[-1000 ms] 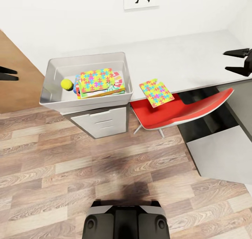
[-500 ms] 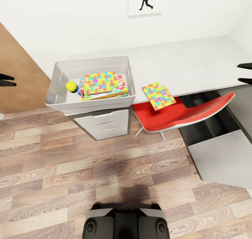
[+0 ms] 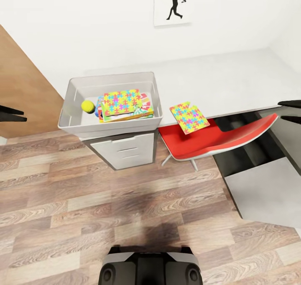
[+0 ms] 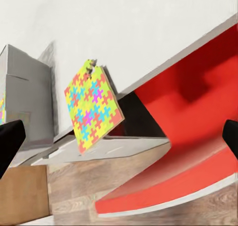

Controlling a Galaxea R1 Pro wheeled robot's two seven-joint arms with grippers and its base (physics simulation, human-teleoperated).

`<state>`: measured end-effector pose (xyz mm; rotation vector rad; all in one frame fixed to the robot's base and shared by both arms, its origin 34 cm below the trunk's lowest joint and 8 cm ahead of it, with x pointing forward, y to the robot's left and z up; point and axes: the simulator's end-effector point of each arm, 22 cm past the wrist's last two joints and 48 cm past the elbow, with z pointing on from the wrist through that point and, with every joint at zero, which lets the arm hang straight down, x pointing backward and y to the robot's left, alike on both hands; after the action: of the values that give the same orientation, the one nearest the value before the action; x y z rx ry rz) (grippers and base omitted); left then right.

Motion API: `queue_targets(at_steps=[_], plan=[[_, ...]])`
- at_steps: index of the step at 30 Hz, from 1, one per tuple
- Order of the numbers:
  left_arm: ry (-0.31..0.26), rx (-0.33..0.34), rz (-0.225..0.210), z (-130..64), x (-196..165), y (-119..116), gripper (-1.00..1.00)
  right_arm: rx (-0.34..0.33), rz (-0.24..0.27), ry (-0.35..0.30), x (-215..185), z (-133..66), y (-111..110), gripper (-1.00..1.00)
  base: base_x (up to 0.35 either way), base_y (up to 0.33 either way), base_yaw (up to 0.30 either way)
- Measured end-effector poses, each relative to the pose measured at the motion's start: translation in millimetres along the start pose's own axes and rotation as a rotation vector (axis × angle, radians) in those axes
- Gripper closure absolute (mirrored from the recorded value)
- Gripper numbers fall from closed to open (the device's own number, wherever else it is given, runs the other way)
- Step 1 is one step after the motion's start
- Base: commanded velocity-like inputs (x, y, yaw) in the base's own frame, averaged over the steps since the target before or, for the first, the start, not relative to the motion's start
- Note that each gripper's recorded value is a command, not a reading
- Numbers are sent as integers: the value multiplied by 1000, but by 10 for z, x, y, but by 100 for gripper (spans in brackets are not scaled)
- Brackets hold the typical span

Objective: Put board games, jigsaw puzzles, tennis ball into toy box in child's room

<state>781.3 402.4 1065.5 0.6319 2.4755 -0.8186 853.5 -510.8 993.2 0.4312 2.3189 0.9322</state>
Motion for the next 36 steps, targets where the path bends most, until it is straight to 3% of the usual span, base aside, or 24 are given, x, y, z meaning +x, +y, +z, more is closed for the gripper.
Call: queue_targets(at_steps=[9, 20, 28, 36], plan=[[60, 18, -32, 127, 411, 62, -100, 57, 30, 114, 477, 59, -280, -100, 0, 0, 0], [58, 8, -81, 51, 709, 339, -100, 138, 31, 208, 842, 35, -529, -100, 0, 0, 0], [41, -9, -99, -65, 885, 541, -100, 177, 14, 223, 860, -88, -598, -100, 0, 0, 0], [29, -17, -97, -144, 910, 574, -100, 155, 7, 216, 811, -179, -510, -100, 0, 0, 0]])
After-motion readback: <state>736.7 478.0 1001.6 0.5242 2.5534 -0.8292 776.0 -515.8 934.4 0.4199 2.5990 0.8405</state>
